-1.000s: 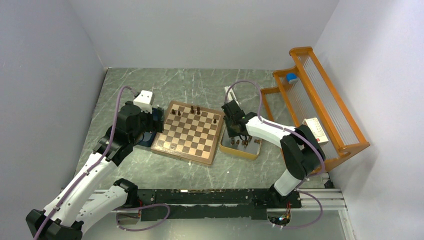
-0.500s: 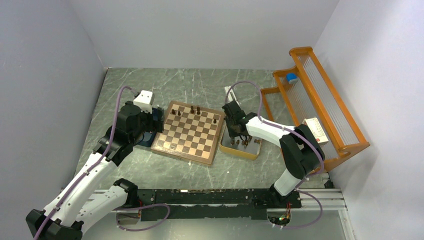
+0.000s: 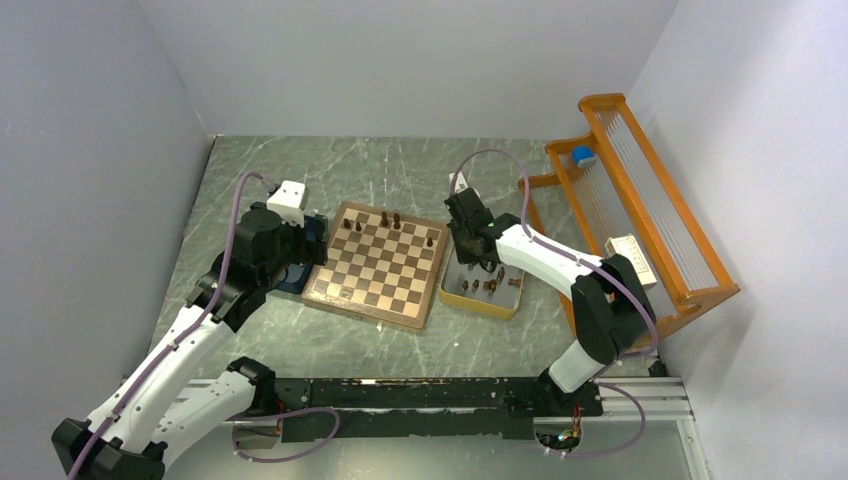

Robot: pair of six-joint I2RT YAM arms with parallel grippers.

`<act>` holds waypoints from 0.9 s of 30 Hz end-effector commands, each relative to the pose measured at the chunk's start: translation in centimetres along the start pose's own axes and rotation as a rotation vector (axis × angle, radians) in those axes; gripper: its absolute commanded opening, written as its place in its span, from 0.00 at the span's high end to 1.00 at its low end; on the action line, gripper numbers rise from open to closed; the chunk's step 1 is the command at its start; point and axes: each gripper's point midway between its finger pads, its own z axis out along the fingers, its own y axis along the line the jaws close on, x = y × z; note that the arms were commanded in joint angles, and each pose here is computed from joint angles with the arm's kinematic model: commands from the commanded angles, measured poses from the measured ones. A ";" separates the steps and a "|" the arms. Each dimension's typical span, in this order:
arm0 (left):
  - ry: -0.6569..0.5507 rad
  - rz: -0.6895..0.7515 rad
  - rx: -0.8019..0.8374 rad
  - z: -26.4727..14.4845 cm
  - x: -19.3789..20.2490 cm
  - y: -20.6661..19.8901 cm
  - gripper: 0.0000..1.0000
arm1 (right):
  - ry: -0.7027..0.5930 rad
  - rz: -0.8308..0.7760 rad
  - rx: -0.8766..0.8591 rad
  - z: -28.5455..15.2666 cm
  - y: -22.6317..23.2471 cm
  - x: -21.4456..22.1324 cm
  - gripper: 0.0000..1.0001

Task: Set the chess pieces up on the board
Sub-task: Pick up the chess piece from the storage box.

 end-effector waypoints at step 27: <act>-0.048 0.002 0.011 -0.1 -1.1 -0.2 0.07 | -0.132 -0.104 -0.148 0.2 9.5 -10.2 0.87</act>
